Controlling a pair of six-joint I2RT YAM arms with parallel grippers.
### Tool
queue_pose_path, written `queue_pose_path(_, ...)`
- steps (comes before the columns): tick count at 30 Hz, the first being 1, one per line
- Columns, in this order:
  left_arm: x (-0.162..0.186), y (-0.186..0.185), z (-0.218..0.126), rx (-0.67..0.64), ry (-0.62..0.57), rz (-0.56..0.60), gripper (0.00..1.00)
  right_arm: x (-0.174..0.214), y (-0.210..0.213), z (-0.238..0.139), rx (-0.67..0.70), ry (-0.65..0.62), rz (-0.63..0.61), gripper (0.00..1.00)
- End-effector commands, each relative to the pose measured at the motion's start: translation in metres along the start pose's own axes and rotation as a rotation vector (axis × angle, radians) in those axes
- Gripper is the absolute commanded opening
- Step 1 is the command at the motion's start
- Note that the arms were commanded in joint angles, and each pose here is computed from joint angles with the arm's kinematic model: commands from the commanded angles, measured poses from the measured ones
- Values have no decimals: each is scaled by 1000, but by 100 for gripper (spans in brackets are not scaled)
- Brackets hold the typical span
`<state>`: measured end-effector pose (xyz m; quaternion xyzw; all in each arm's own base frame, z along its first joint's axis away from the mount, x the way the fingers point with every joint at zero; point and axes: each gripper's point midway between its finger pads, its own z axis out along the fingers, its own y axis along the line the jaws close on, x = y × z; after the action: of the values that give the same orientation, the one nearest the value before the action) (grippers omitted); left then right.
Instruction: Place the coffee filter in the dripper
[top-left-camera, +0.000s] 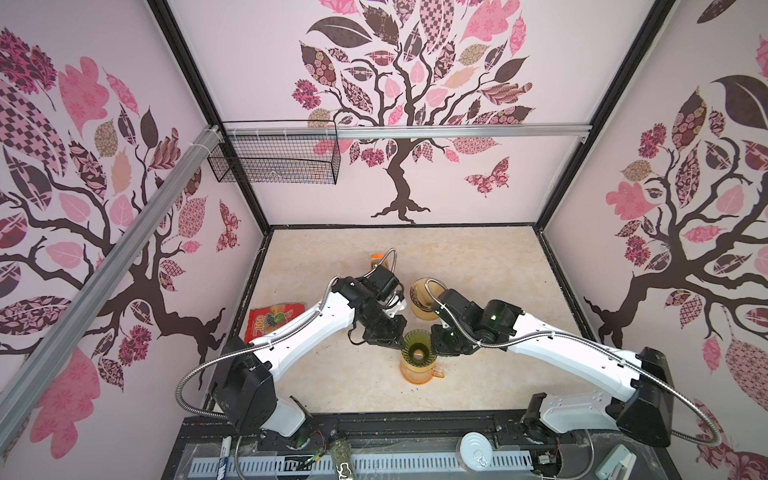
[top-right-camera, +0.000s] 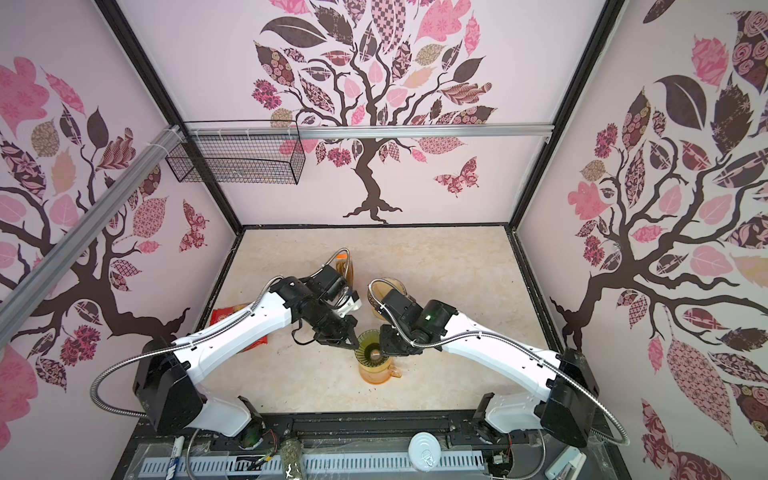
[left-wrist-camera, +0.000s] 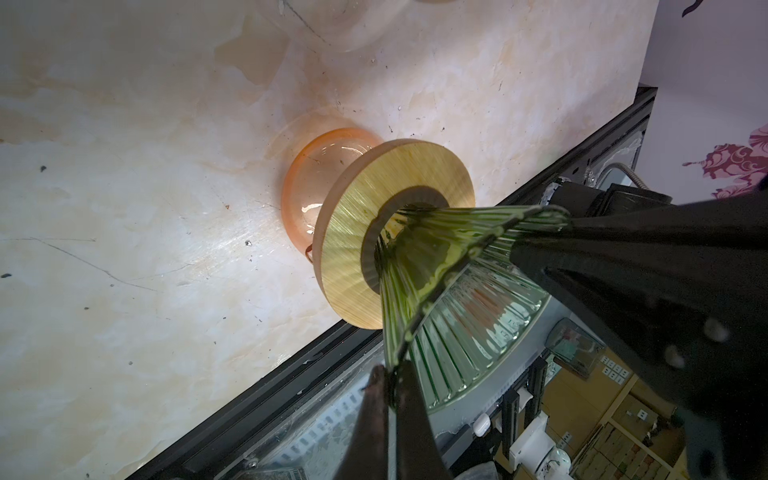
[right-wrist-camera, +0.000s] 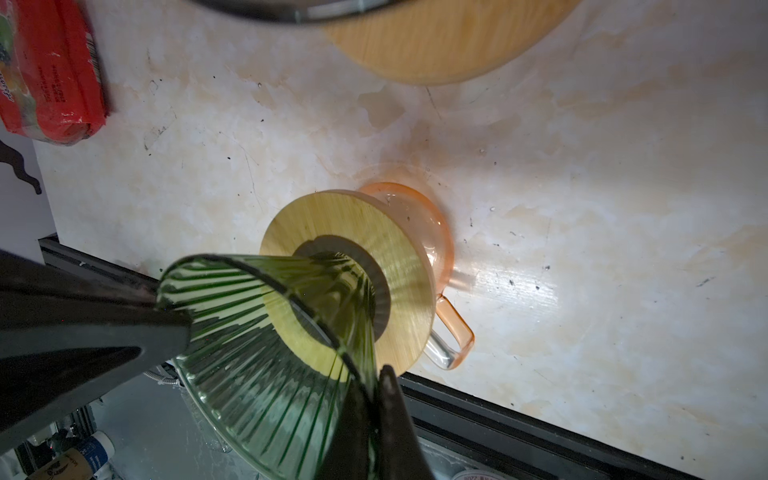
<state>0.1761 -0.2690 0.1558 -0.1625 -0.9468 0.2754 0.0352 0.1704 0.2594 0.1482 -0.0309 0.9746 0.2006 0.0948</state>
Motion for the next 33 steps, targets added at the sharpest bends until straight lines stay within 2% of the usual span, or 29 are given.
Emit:
queue_pose_path(1, -7, 22, 25, -97, 11, 11, 0, 26, -34, 27, 134, 102, -25, 0)
queue_pose_path(16, 14, 47, 49, -121, 75, -16, 0, 45, -51, 45, 137, 145, 6, 0)
queue_pose_path(26, 26, 44, 49, -83, 81, 12, 0, 30, -30, 26, 49, 77, -19, 0)
queue_pose_path(33, 39, 51, 58, -69, 112, 20, 0, 31, -27, 32, -20, 38, -30, 0)
